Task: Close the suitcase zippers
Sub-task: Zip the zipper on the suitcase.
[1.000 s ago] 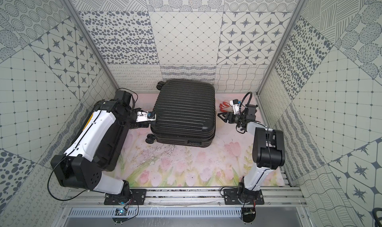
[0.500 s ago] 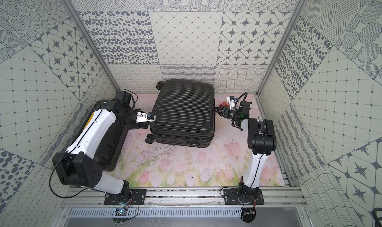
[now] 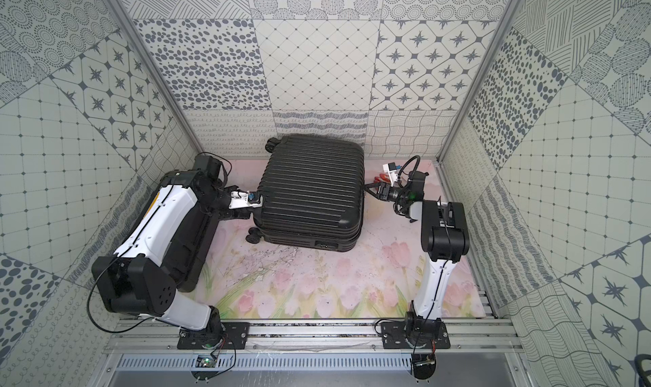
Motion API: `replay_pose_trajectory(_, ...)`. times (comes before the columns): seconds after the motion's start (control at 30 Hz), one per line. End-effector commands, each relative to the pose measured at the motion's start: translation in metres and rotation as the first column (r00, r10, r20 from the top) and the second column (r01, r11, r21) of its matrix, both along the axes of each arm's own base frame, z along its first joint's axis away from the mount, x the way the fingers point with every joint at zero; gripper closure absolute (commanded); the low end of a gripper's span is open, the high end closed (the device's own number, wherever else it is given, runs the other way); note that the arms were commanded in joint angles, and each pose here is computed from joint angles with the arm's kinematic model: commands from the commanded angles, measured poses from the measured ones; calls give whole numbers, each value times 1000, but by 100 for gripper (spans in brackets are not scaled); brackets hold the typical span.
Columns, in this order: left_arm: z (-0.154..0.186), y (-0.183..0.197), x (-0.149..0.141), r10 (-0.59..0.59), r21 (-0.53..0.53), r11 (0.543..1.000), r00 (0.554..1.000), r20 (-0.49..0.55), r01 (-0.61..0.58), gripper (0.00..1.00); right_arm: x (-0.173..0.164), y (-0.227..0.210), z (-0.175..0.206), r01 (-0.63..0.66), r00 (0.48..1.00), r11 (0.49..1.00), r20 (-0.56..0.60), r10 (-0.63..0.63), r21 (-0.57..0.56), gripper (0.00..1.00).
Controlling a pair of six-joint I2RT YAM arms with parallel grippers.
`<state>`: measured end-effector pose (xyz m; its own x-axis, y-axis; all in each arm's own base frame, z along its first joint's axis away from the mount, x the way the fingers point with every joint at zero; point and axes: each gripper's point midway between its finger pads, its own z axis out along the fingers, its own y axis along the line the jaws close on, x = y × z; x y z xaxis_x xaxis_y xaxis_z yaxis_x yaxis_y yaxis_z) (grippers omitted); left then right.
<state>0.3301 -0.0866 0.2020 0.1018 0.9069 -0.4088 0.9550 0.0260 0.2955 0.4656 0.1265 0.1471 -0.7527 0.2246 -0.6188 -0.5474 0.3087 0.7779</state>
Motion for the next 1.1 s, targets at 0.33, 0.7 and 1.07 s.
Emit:
replay_pose_trajectory(0.33, 22, -4, 36, 108, -143, 985, 988, 106, -92, 95, -12, 2, -1, -91, 995, 995, -26, 92, 27, 47)
replay_pose_trajectory(0.7, 24, -6, 38, 107, -155, 984, 988, 109, -89, 95, 1, 1, -11, -65, 995, 998, -74, 66, 9, 55)
replay_pose_trajectory(1.07, 19, -5, 39, 108, -147, 985, 989, 100, -93, 95, -3, 7, -19, -82, 990, 996, -116, 83, 18, 58)
